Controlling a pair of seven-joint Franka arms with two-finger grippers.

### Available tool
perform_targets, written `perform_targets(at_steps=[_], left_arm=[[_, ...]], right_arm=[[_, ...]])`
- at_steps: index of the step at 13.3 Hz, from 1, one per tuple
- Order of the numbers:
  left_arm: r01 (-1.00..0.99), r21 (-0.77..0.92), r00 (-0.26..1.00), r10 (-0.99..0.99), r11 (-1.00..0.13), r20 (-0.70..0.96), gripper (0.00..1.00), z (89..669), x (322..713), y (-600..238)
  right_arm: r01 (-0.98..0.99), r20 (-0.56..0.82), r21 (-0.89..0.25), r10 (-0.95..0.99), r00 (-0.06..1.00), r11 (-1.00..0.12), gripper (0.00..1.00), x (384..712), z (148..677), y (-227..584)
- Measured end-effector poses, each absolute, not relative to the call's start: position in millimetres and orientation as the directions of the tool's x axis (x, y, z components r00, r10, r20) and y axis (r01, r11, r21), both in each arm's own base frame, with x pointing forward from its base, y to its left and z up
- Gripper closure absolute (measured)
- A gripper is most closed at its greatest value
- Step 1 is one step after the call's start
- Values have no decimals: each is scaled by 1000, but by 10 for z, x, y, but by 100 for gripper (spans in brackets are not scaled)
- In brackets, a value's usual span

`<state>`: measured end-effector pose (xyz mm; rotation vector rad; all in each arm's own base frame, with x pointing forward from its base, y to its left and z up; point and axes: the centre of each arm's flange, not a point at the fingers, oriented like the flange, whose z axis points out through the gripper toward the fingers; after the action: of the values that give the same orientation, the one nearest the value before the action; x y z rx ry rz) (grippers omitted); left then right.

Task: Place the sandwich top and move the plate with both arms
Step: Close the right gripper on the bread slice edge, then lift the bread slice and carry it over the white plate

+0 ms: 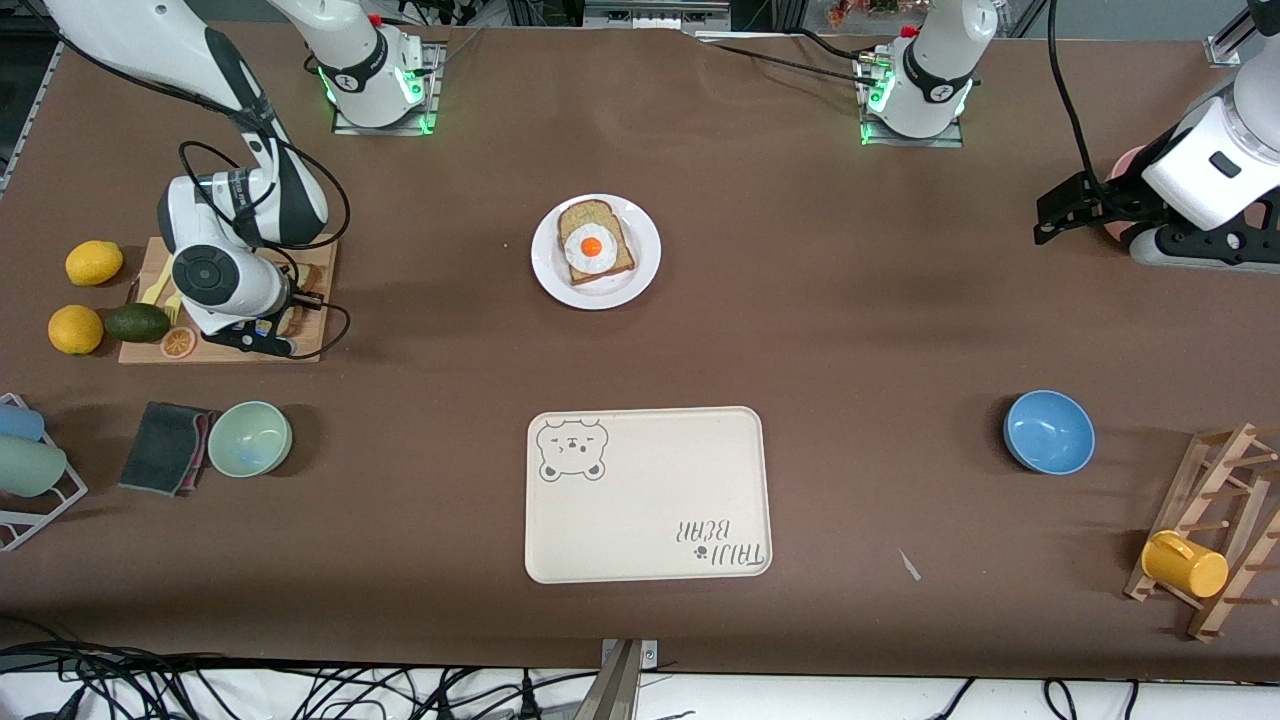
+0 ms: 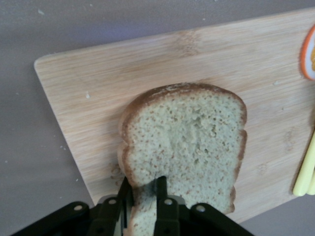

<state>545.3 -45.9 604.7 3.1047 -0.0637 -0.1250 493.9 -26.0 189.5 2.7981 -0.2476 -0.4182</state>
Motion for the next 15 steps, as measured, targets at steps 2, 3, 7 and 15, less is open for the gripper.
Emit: perform_targets(at_steps=[2, 3, 7, 15], left_arm=[[-40, 35, 996, -42, -999, -80, 0, 6047, 5453, -459], [-40, 35, 996, -42, -999, -80, 0, 6047, 5453, -459], [-40, 35, 996, -42, -999, -80, 0, 6047, 5453, -459], [-39, 35, 996, -42, -999, -80, 0, 6047, 5453, -457]], right_arm=[[-116, -269, 325, -209, 940, -939, 93, 4950, 1939, -223], [-102, -285, 333, -203, 937, -937, 93, 4963, 1984, -207], [-4, -356, 371, -147, 923, -928, 93, 5206, 2625, 248], [237, -301, 196, 172, 938, -952, 93, 4942, 4069, 2736]])
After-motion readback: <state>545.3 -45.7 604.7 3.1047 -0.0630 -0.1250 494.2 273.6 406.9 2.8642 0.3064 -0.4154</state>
